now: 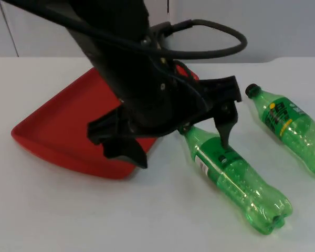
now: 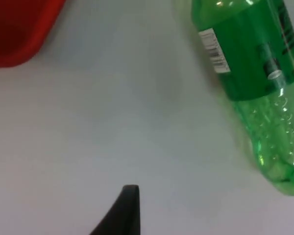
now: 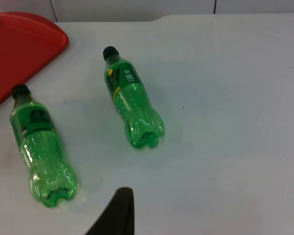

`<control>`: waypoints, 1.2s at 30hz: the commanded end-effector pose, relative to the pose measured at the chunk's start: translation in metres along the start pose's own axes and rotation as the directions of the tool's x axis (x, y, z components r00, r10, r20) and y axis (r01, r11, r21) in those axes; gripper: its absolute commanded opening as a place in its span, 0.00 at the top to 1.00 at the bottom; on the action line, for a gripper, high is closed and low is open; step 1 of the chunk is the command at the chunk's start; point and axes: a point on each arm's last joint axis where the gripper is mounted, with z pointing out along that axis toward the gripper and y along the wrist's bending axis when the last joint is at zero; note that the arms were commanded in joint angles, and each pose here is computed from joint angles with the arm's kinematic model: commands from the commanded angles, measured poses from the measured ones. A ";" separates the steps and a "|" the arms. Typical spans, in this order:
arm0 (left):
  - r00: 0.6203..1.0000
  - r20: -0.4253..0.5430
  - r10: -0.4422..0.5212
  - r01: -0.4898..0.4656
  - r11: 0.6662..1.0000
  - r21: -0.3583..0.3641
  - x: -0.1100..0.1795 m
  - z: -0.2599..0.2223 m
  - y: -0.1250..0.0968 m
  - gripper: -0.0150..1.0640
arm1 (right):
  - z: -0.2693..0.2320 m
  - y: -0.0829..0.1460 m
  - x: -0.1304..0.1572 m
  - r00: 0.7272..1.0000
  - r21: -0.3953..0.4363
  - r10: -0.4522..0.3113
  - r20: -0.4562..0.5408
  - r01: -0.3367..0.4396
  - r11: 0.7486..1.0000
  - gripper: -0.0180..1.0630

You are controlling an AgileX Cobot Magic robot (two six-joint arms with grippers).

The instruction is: Place the bottle upright on the tray.

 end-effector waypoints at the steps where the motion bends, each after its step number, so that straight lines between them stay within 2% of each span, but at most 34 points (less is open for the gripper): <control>1: 0.999 -0.003 -0.052 0.052 0.998 0.042 -0.008 0.006 -0.015 0.01 | 0.001 0.000 0.001 1.000 0.003 0.003 0.005 -0.003 1.000 0.02; 4: 0.998 -0.018 -0.058 0.058 0.998 0.037 -0.012 0.012 -0.023 0.01 | 0.001 0.000 0.001 1.000 0.003 0.003 0.005 -0.003 1.000 0.02; 8: 0.999 -0.030 -0.018 0.019 1.000 0.021 -0.016 0.031 -0.050 0.01 | 0.001 0.000 0.001 1.000 0.003 0.003 0.005 -0.003 1.000 0.02; 9: 0.999 -0.030 -0.018 0.019 1.000 0.021 -0.016 0.031 -0.050 0.01 | 0.001 0.000 0.001 1.000 0.003 0.003 0.005 -0.003 1.000 0.02; 11: 0.999 -0.024 -0.033 0.034 0.999 0.039 -0.021 0.041 -0.065 0.01 | 0.001 0.000 0.001 1.000 0.003 0.003 0.005 -0.003 1.000 0.02; 13: 0.998 -0.032 -0.047 0.048 0.998 0.028 -0.024 0.052 -0.073 0.01 | 0.001 0.000 0.001 1.000 0.003 0.003 0.005 -0.003 1.000 0.02; 15: 0.998 -0.019 -0.057 0.057 0.998 0.001 -0.027 0.055 -0.074 0.01 | 0.001 0.000 0.001 1.000 0.003 0.003 0.005 -0.003 1.000 0.02; 18: 0.996 0.055 -0.064 0.071 0.988 -0.134 -0.033 0.058 -0.072 0.01 | 0.001 0.000 0.001 1.000 0.003 0.003 0.005 -0.003 1.000 0.02; 19: 0.996 0.055 -0.064 0.071 0.988 -0.134 -0.033 0.058 -0.072 0.01 | 0.001 0.000 0.001 1.000 0.003 0.003 0.005 -0.003 1.000 0.02; 21: 0.990 0.112 -0.084 0.105 0.974 -0.199 -0.035 0.058 -0.069 0.01 | 0.001 0.000 0.001 1.000 0.003 0.003 0.005 -0.003 1.000 0.02; 23: 0.982 0.134 -0.131 0.156 0.966 -0.204 -0.038 0.059 -0.067 0.01 | 0.001 0.000 0.001 1.000 0.003 0.003 0.005 -0.003 1.000 0.02; 26: 0.979 0.137 -0.153 0.180 0.961 -0.208 -0.042 0.060 -0.065 0.01 | 0.001 0.000 0.001 1.000 0.003 0.003 0.005 -0.003 1.000 0.02; 30: 0.962 0.200 -0.185 0.227 0.951 -0.210 -0.047 0.059 -0.063 0.01 | 0.001 0.000 0.001 1.000 0.003 0.003 0.005 -0.003 1.000 0.02; 36: 0.951 0.212 -0.225 0.269 0.940 -0.209 -0.047 0.073 -0.060 0.01 | 0.001 0.000 0.001 1.000 0.003 0.003 0.005 -0.003 1.000 0.02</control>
